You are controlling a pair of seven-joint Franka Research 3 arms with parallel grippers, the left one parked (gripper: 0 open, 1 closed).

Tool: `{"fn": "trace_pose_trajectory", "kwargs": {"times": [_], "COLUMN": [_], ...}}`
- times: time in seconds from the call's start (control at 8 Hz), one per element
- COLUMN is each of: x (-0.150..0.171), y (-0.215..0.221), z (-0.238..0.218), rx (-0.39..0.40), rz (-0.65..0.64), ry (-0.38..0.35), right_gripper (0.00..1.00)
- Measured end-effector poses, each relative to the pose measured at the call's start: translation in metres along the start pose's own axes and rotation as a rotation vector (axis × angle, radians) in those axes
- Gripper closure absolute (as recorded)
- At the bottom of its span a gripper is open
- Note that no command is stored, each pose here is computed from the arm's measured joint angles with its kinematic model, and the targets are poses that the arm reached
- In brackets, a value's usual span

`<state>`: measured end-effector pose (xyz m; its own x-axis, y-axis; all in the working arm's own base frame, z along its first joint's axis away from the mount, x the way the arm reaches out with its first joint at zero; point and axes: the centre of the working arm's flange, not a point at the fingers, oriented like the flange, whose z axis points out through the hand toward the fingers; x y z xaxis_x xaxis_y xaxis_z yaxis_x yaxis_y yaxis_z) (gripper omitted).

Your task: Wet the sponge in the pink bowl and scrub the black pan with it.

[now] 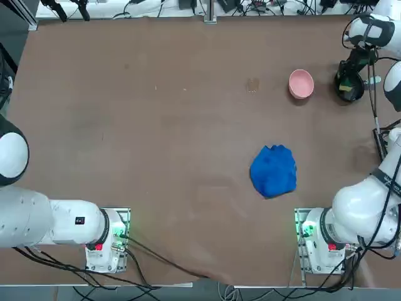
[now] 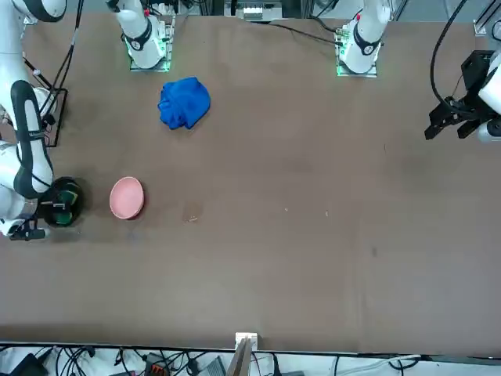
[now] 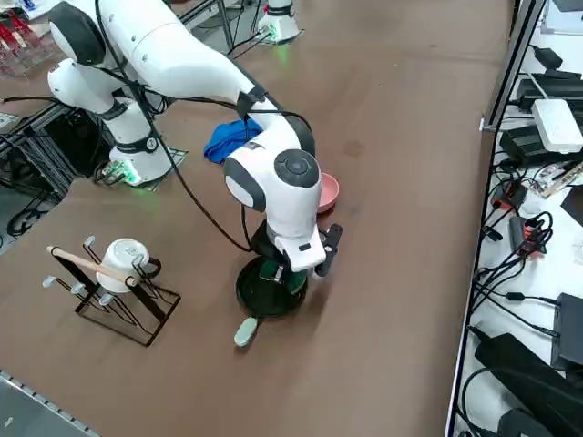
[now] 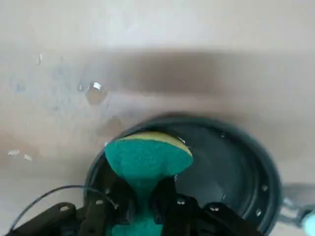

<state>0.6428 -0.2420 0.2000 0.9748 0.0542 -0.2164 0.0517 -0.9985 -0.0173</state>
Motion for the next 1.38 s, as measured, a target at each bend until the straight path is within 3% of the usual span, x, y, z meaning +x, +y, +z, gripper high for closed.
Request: {"fn": "trace_pose_trajectory", "kwargs": {"times": [0.38,0.75,1.12,1.38], "x": [-0.014,-0.034,-0.036,-0.024], "y": [0.001,0.042,0.063,0.066], "z": [0.009,0.011,0.007,0.000], "rx": [0.041,0.059,0.037,-0.011], "rz": [0.004,-0.023,-0.021,-0.024], "ry": [-0.102,-0.102,-0.043,0.051], "right_gripper": [0.79,0.79,0.79,0.79]}}
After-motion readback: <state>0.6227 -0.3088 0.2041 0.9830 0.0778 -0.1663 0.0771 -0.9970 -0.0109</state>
